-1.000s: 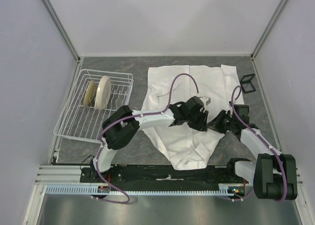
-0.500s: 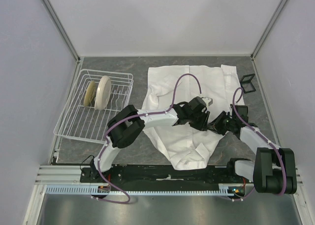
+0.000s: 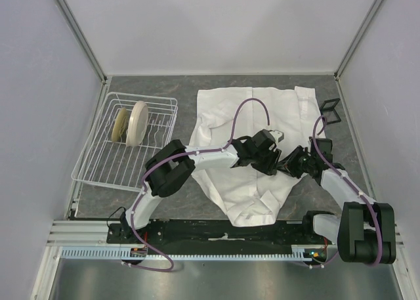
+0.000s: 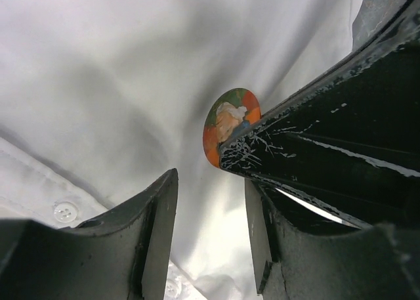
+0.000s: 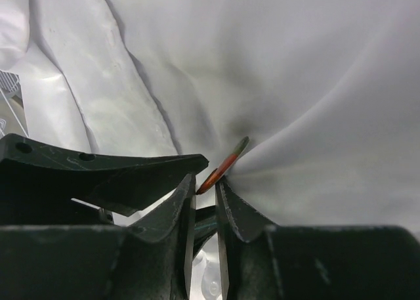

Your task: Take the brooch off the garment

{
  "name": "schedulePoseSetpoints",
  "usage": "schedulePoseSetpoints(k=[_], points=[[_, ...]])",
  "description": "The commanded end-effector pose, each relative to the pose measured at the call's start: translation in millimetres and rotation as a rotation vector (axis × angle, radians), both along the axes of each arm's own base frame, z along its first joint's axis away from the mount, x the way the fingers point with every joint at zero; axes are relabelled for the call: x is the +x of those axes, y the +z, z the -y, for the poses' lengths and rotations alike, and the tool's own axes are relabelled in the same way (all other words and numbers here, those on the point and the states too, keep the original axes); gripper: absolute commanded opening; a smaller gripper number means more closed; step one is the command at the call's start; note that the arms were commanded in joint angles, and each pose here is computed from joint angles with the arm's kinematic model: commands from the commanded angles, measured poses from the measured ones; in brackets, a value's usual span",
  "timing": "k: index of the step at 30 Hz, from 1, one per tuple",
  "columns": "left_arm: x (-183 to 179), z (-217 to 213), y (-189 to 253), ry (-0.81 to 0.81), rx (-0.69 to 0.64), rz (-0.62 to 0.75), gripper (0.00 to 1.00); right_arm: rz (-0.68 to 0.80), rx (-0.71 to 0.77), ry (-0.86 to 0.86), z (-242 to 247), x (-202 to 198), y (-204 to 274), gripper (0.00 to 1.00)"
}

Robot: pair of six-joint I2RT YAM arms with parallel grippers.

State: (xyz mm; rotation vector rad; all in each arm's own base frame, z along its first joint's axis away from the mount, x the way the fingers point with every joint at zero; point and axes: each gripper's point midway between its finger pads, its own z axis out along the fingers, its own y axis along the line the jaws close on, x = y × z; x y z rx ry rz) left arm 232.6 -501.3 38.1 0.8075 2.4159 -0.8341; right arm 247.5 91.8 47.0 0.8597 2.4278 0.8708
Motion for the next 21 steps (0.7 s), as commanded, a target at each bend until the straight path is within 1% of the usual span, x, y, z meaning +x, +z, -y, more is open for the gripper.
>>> schedulePoseSetpoints(k=[1, 4, 7, 10, 14, 21], points=[[21, 11, 16, 0.005, -0.035, 0.085, 0.52, 0.047, 0.006, 0.02, -2, 13, 18, 0.25], [24, 11, 15, 0.02, -0.043, 0.067, 0.51, 0.042, 0.006, 0.033, -3, 15, 16, 0.25], [29, 10, 16, 0.035, -0.067, 0.035, 0.46, 0.039, 0.002, 0.039, -3, 16, 15, 0.26], [33, 7, 16, 0.035, -0.091, 0.013, 0.45, 0.04, -0.005, 0.042, -2, 17, 14, 0.27], [30, 11, 20, -0.017, -0.128, 0.019, 0.55, 0.03, -0.002, 0.049, -3, 16, 12, 0.28], [23, 18, 21, -0.082, -0.162, 0.012, 0.56, 0.034, -0.007, 0.051, -2, 19, 13, 0.29]])
